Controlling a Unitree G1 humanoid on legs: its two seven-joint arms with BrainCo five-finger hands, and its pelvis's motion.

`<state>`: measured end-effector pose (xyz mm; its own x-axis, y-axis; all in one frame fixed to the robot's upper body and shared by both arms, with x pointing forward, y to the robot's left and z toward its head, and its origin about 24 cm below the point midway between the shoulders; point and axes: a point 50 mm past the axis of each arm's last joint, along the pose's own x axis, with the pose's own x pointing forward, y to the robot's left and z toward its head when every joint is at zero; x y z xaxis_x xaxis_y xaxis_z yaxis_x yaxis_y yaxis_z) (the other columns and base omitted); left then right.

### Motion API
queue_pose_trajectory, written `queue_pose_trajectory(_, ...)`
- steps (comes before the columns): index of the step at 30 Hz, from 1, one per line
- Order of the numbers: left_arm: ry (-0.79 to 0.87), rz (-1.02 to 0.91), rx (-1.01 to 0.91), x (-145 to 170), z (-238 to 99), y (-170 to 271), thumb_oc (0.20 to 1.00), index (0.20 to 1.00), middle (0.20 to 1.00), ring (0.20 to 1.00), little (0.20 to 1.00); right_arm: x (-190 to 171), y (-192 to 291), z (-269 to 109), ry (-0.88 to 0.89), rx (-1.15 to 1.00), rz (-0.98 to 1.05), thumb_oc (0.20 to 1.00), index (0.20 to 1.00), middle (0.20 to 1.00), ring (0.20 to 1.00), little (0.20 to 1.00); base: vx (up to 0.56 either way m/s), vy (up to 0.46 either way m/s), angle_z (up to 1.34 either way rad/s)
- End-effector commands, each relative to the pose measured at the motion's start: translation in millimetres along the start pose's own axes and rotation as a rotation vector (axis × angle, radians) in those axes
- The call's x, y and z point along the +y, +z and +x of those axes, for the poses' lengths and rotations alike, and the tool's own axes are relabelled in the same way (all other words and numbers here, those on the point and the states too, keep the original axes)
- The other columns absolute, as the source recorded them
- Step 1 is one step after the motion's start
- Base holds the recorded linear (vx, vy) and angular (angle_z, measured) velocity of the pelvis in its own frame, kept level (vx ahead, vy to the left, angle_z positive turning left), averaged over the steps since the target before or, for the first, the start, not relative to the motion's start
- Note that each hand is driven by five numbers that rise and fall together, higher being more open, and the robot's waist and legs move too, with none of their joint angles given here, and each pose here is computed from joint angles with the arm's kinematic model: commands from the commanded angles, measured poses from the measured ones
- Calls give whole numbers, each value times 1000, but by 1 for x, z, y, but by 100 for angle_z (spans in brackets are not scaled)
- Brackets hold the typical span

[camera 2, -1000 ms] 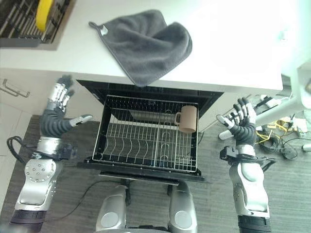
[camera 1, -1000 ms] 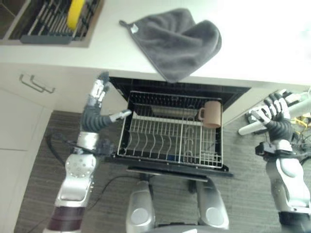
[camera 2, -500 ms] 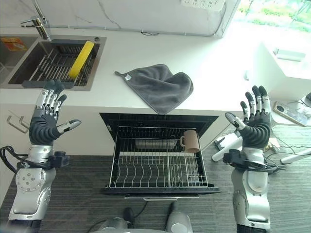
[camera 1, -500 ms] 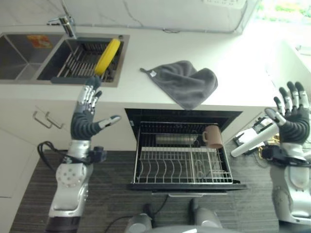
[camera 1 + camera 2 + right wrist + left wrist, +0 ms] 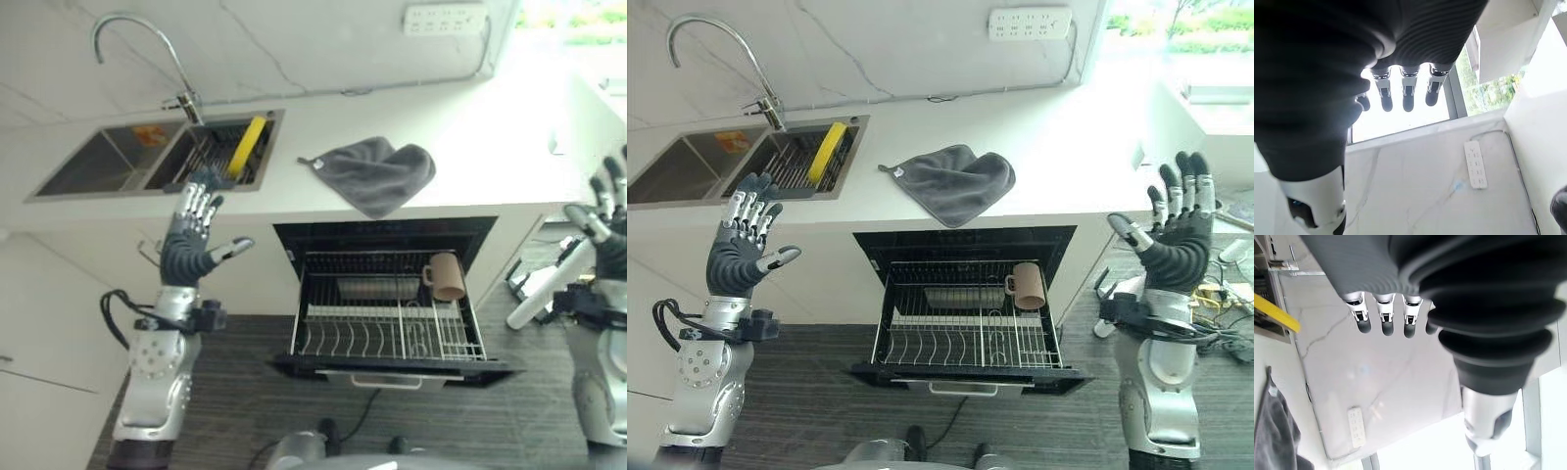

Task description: Place the dishes in the dishwasher.

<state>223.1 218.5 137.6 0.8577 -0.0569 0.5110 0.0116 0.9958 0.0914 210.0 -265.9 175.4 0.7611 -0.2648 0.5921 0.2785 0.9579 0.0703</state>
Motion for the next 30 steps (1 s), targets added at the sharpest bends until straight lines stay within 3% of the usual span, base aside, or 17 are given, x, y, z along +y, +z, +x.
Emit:
queue_pose_trajectory(1, 50, 8, -99, 16, 1, 23, 1000, 1000, 1000, 1000, 1000, 3, 22, 8, 65, -126, -4, 1000, 1000, 1000, 1000, 1000, 111, 526, -38)
queue_pose_trajectory(17, 71, -36, -56, 26, -1, 20, 1000, 1000, 1000, 1000, 1000, 11, 25, 4, 49, -116, 104, 1000, 1000, 1000, 1000, 1000, 94, 540, -15)
queue_pose_trajectory(23, 5, -92, -40, 12, 6, 14, 1000, 1000, 1000, 1000, 1000, 0, 21, 2, 10, -107, 73, 1000, 1000, 1000, 1000, 1000, 31, 151, 6)
queue_pose_trajectory(30, -16, -134, 11, 3, 7, 2, 1000, 1000, 1000, 1000, 1000, 0, 15, -1, -18, -86, 72, 1000, 1000, 1000, 1000, 1000, 30, -129, 32)
